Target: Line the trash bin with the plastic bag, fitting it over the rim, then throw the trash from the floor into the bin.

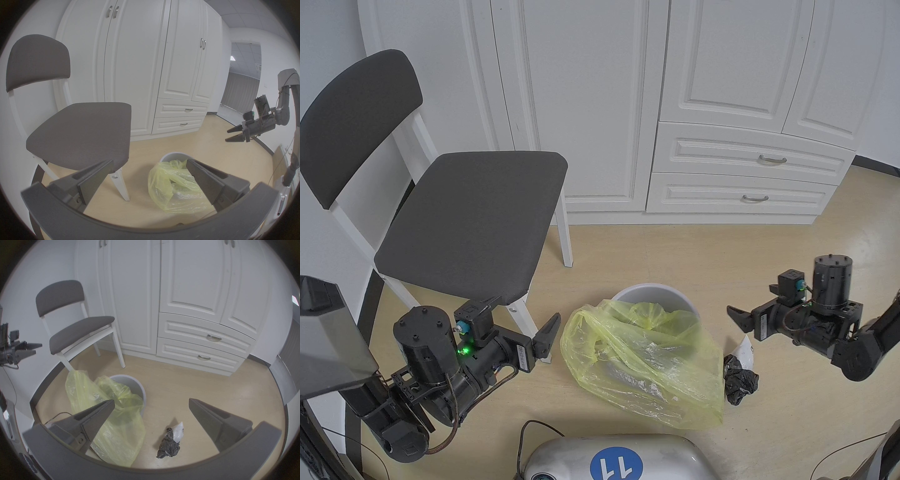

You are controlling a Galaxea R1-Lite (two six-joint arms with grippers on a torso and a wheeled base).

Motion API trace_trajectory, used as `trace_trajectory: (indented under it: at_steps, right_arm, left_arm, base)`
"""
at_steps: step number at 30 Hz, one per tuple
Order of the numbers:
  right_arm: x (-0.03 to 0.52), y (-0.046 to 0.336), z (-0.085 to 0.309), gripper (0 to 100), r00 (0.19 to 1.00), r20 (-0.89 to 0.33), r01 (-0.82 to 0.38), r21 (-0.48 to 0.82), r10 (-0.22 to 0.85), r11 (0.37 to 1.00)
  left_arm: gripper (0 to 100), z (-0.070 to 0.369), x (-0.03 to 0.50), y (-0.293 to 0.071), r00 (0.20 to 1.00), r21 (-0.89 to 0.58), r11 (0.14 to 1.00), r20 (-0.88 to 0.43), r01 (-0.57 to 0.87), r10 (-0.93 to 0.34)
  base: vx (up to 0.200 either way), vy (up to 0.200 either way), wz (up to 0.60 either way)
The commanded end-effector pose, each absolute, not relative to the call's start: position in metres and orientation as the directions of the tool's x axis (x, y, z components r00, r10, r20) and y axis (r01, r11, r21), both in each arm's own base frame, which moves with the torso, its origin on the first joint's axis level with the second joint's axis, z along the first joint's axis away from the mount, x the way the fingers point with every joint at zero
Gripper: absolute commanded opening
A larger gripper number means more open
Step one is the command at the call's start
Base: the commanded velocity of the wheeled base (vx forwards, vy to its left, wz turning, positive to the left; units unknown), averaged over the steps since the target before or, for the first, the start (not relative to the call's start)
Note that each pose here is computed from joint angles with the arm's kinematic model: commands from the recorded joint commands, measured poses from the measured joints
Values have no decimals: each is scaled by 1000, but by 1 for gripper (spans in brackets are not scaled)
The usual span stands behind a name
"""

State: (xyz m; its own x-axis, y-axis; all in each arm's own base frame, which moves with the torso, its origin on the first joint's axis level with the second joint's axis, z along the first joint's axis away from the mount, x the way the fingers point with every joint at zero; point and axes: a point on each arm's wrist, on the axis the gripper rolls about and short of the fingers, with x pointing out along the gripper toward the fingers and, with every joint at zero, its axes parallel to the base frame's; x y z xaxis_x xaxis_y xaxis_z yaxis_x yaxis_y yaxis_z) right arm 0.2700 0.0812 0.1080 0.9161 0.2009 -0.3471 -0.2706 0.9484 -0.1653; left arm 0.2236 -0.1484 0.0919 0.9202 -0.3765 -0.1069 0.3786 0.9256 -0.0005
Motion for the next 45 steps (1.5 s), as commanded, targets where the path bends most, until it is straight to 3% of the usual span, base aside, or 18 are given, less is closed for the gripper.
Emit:
trace_trajectory:
  at_steps: [1,4,5,9,15,32,38,42,43,45]
  right_arm:
    - [295,127,88,100,854,-454,-386,-223,255,895]
    - [296,138,82,100,830,-486,-427,-241,272,872]
    - [291,150,73,100,796,-530,-487,-272,293,830]
    - [280,172,51,100,742,-598,-565,-315,302,763]
    - [273,182,33,100,724,-640,-580,-361,258,730]
    - [275,176,-12,100,668,-728,-593,-397,154,700]
    - [283,185,-20,100,673,-723,-592,-400,156,700]
    - [289,187,-29,100,697,-712,-547,-448,88,707]
    - [290,187,-28,0,700,-710,-542,-450,84,710]
    - [291,185,-25,0,705,-704,-535,-451,84,715]
  left_arm:
    - [100,95,230,-131,936,-9,941,-93,340,-339]
    - [100,97,231,-127,937,-12,941,-91,338,-338]
    - [100,96,230,-124,935,-11,940,-95,341,-340]
    - [100,94,228,-123,934,-5,939,-110,343,-341]
    - [100,94,228,-123,934,-5,940,-110,341,-340]
    - [100,92,230,-121,937,-4,944,-116,331,-329]
    - [100,91,231,-121,938,-6,945,-118,328,-326]
    - [100,91,232,-117,941,-9,948,-118,319,-318]
    - [100,92,234,-116,943,-10,950,-115,313,-312]
    - [100,92,235,-114,945,-11,951,-112,309,-308]
  base:
    - [0,0,0]
    - [0,0,0]
    - [0,0,0]
    - [0,0,0]
    - [0,0,0]
    - [0,0,0]
    - [0,0,0]
    - [0,0,0]
    - [0,0,0]
    - [0,0,0]
